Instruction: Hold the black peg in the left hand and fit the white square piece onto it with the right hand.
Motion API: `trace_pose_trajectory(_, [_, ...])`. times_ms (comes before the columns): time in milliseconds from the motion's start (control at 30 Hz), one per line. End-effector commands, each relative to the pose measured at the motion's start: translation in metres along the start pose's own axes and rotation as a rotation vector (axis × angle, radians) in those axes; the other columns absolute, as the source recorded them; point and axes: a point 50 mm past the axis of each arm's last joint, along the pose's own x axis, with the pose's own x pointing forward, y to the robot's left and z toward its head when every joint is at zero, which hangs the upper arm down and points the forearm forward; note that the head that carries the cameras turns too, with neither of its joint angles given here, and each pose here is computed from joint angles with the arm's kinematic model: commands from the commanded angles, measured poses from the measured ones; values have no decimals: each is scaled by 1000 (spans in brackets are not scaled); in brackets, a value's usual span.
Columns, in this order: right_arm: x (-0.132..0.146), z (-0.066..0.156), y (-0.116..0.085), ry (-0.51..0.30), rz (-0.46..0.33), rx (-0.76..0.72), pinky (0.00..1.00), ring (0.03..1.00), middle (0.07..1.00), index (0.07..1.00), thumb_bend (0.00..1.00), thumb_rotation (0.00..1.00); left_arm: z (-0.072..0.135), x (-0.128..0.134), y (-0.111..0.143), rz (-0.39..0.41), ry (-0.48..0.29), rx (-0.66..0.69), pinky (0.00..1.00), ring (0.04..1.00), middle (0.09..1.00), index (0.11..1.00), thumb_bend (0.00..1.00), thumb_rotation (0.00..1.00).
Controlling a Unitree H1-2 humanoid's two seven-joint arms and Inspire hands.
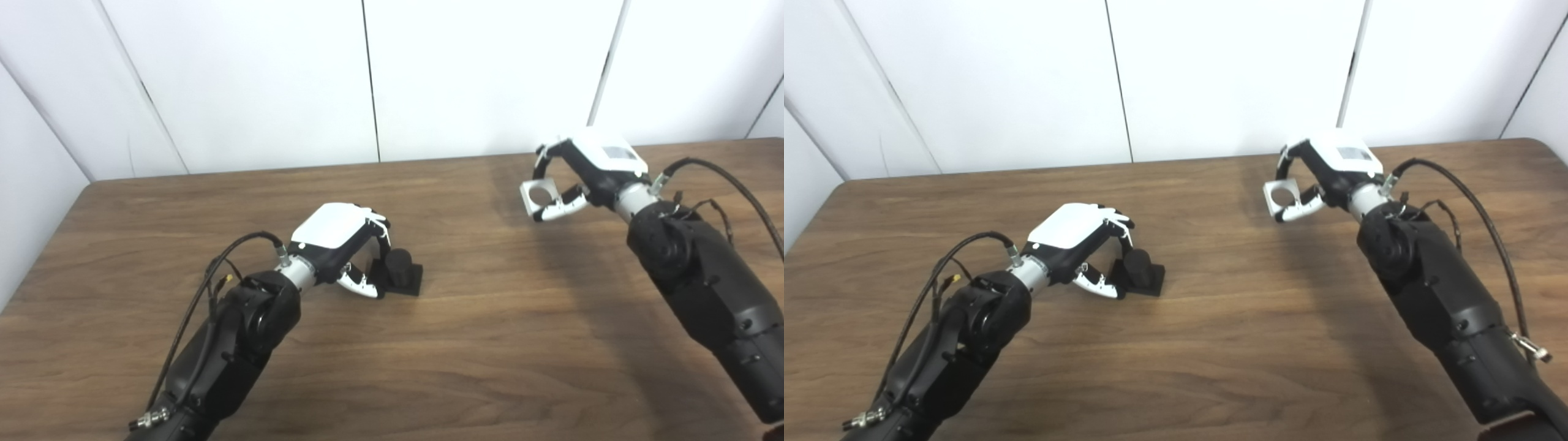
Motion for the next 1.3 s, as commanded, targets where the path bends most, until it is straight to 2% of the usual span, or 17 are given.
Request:
trace_pose_trajectory(0, [10,17,-40,-77,-129,-20,934,875,796,483,519,140,-11,-2,-3,-28,48,37,952,914,853,490,522,77])
trace_pose_trajectory(267, [5,52,-61,-179,-181,-11,942,874,796,481,519,140,-10,-2,-3,-28,47,35,946,913,850,489,523,77])
trace_pose_trajectory(533, [-6,88,-65,-303,-178,16,926,868,784,481,519,142,-10,-1,-4,-26,48,31,949,914,851,489,523,76])
trace_pose_trajectory(733, [-14,123,-65,-396,-159,59,911,878,786,481,519,145,-9,-1,-3,-28,45,30,950,918,853,489,522,78])
trace_pose_trajectory(867, [-16,141,-63,-439,-147,78,944,882,785,481,519,145,-9,-1,-3,-31,48,36,951,917,854,490,522,78])
trace_pose_trajectory(1067, [-18,159,-55,-477,-136,109,969,887,781,479,519,145,-10,-1,-2,-26,48,30,955,915,852,490,522,78])
trace_pose_trajectory(1267, [-19,172,-44,-499,-94,103,949,884,780,480,519,146,-11,-1,-1,-27,49,30,969,918,854,490,522,77])
